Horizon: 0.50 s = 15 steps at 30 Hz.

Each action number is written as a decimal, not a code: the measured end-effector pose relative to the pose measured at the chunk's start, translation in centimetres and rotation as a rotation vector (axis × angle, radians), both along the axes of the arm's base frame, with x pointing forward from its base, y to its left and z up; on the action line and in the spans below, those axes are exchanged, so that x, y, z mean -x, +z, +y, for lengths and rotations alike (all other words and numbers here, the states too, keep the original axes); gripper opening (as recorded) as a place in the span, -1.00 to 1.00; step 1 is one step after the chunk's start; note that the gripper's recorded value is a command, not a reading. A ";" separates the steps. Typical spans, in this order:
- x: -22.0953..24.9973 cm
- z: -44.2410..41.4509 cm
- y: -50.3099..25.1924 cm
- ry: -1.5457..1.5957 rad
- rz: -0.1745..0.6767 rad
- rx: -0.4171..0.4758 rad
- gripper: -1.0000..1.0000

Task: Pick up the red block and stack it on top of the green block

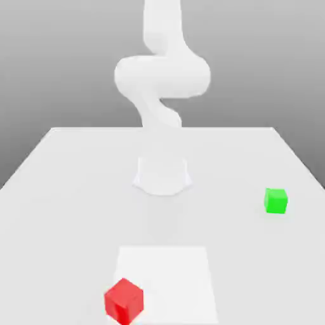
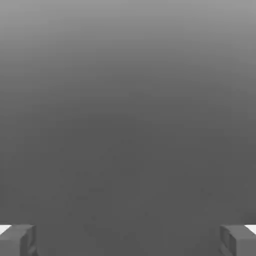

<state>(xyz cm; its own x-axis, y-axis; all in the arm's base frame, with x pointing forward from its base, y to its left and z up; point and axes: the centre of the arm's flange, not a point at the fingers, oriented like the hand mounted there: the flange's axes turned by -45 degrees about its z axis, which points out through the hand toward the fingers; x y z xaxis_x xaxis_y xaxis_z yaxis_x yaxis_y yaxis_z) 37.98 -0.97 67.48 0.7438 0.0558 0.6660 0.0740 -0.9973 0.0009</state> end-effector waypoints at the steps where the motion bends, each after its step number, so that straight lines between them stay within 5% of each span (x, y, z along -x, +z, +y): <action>1: -1.4 -0.3 -1.7 0.036 0.029 0.006 0.00; 15: -11.7 -2.4 -26.5 0.462 0.371 0.135 0.00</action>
<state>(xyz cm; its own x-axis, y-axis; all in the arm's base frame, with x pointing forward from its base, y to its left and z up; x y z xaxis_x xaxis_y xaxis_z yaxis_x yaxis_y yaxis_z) 49.69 -3.33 40.97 0.8036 0.4943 0.3314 0.5190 -0.8546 0.0160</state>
